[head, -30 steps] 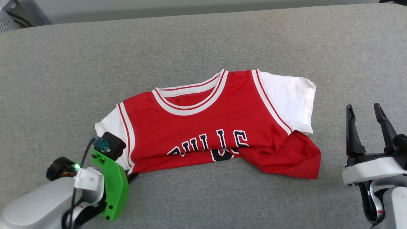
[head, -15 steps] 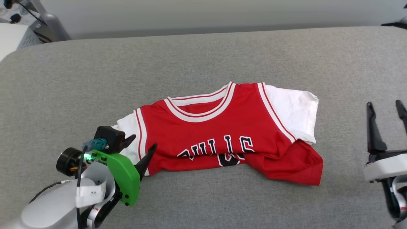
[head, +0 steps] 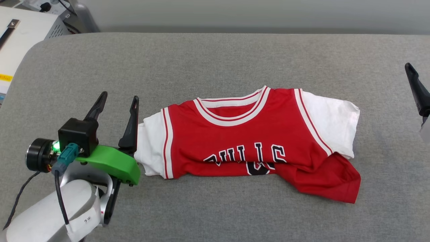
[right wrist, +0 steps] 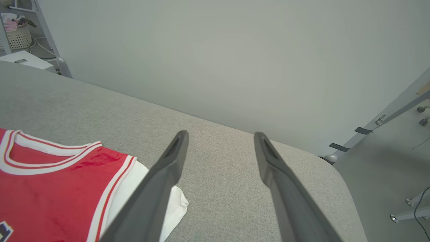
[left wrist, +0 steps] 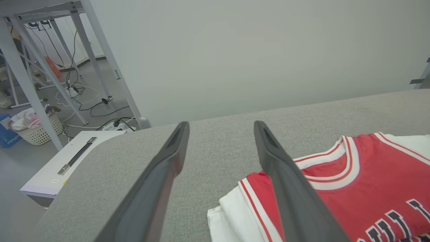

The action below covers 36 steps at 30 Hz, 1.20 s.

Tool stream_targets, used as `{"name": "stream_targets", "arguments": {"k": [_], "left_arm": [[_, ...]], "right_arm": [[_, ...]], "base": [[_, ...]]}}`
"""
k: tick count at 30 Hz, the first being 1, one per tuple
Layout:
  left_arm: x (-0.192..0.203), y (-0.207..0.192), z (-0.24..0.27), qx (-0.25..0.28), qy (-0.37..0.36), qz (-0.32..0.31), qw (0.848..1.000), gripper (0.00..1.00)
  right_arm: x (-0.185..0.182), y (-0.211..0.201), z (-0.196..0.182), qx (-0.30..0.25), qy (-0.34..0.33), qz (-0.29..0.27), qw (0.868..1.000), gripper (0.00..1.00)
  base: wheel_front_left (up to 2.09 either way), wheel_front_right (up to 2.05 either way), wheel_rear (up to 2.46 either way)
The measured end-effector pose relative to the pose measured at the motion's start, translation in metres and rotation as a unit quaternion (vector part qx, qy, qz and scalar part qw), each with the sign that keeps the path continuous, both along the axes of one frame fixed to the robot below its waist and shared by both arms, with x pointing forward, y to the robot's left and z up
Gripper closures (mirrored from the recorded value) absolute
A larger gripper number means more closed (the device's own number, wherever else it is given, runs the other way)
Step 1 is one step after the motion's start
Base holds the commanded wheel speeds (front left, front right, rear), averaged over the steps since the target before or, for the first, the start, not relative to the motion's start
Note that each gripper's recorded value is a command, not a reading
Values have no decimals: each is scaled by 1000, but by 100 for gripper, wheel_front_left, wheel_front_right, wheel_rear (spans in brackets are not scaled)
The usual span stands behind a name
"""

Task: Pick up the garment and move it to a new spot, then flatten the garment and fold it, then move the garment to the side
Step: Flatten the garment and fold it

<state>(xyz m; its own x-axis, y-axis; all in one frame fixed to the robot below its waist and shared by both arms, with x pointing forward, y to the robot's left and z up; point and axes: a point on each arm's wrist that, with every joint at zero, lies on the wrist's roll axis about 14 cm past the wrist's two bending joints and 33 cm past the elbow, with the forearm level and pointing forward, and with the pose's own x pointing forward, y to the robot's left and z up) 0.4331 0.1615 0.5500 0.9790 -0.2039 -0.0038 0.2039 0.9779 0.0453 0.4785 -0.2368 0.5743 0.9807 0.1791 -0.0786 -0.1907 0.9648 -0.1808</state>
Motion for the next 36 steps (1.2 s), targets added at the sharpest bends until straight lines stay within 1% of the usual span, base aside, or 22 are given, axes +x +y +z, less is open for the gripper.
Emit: {"name": "stream_targets", "arguments": {"k": [3,5,7,9,12,15,20,24,26,28,29,30,31,34,36], "left_arm": [[3,6,7,-1,-27,26,999,0],[5,12,8,2,-42,47,998,0],[6,17,5,3,-50,65,997,0],[6,20,-1,0,-51,82,995,0],[6,24,-14,-3,-48,105,993,0],[8,28,-25,-9,-44,124,991,0],[14,36,-47,-12,-28,137,990,0],[18,45,-61,-8,-17,144,989,0],[18,50,-65,-7,-14,149,989,0],[19,54,-68,-4,-12,153,988,0],[19,57,-70,-2,-11,155,988,0],[19,58,-70,0,-11,156,988,0],[19,60,-71,0,-11,156,988,0],[20,61,-69,3,-15,149,989,0],[22,63,-64,5,-24,143,989,0]], "right_arm": [[9,2,-28,-14,93,15,995,0],[12,2,-47,-27,158,22,987,0],[15,2,-63,-36,207,29,977,0],[15,4,-82,-40,261,33,964,0],[15,7,-111,-51,336,42,940,0],[20,12,-130,-56,375,48,924,0],[32,23,-161,-64,410,58,908,0],[25,34,-198,-71,451,72,887,0],[21,35,-210,-76,467,76,878,0],[21,34,-216,-82,470,80,875,0],[22,36,-216,-81,466,83,877,0],[23,37,-215,-78,459,85,881,52],[25,38,-214,-75,450,87,885,100],[30,38,-205,-64,418,89,902,100],[34,36,-196,-53,387,85,916,100]], "base": [[0,0,0],[0,0,0],[0,0,0],[0,0,0],[0,0,0],[0,0,0],[0,0,0],[0,0,0],[0,0,0],[0,0,0],[0,0,0],[0,0,0],[0,0,0],[0,0,0],[0,0,0]]}}
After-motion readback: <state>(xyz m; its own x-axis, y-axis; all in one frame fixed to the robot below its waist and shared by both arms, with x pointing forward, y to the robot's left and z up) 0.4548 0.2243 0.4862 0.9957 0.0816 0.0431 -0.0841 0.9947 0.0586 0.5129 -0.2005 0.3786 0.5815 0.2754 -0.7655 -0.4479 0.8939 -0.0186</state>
